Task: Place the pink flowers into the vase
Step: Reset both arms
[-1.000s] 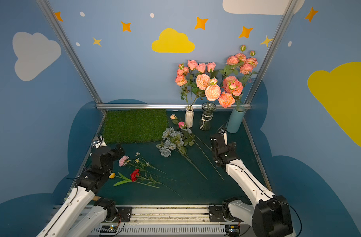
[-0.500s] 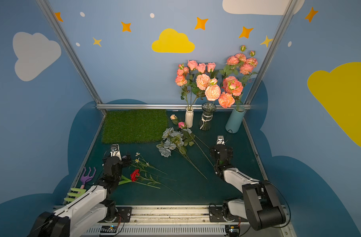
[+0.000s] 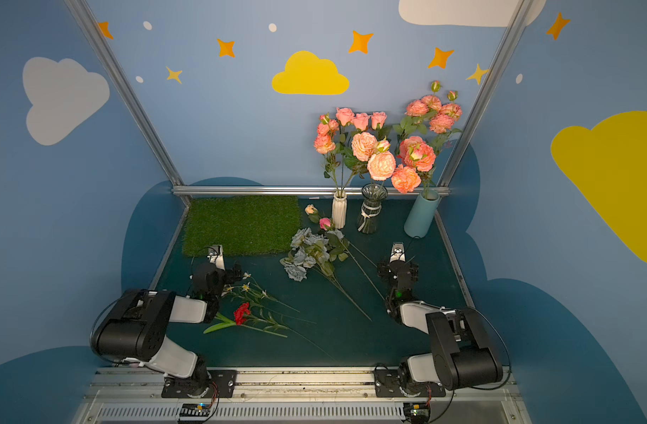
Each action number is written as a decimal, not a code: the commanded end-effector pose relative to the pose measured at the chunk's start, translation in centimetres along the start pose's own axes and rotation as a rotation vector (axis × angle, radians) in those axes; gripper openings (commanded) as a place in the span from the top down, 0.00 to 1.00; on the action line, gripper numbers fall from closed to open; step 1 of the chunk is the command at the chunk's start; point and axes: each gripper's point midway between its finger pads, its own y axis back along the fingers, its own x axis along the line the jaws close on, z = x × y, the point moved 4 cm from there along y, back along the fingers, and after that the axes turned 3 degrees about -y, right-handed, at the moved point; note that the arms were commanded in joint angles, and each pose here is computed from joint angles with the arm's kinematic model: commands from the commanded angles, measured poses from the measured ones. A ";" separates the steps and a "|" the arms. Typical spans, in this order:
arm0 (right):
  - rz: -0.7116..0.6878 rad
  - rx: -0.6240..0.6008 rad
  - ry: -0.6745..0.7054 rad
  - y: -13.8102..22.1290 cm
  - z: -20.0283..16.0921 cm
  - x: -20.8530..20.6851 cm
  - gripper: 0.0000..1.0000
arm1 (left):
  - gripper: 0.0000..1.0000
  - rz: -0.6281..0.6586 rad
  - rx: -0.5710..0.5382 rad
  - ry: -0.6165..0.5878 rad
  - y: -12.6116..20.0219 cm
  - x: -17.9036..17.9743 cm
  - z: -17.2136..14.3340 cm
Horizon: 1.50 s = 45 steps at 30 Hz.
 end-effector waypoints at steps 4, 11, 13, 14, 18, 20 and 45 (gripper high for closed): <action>0.070 -0.036 -0.053 -2.8 0.4 0.1 0.04 | 0.00 -0.080 -0.076 0.043 -0.7 -0.1 2.5; 0.080 0.087 -0.062 -2.7 0.1 -0.2 0.04 | 0.00 -0.095 -0.069 0.035 -0.7 -0.3 2.5; 0.078 0.084 -0.061 -2.7 0.1 -0.2 0.04 | 0.00 -0.095 -0.067 0.034 -0.8 -0.3 2.5; 0.080 0.084 -0.060 -2.7 0.1 -0.1 0.04 | 0.00 -0.097 -0.067 0.031 -0.8 -0.4 2.5; 0.078 0.083 -0.061 -2.7 0.1 -0.2 0.04 | 0.00 -0.097 -0.061 0.028 -0.9 -0.4 2.4; 0.078 0.083 -0.061 -2.7 0.2 -0.2 0.04 | 0.00 -0.099 -0.066 0.028 -0.8 -0.4 2.5; 0.090 0.071 -0.034 -2.3 0.1 0.2 0.04 | 0.00 -0.123 -0.148 0.024 0.8 -0.6 2.2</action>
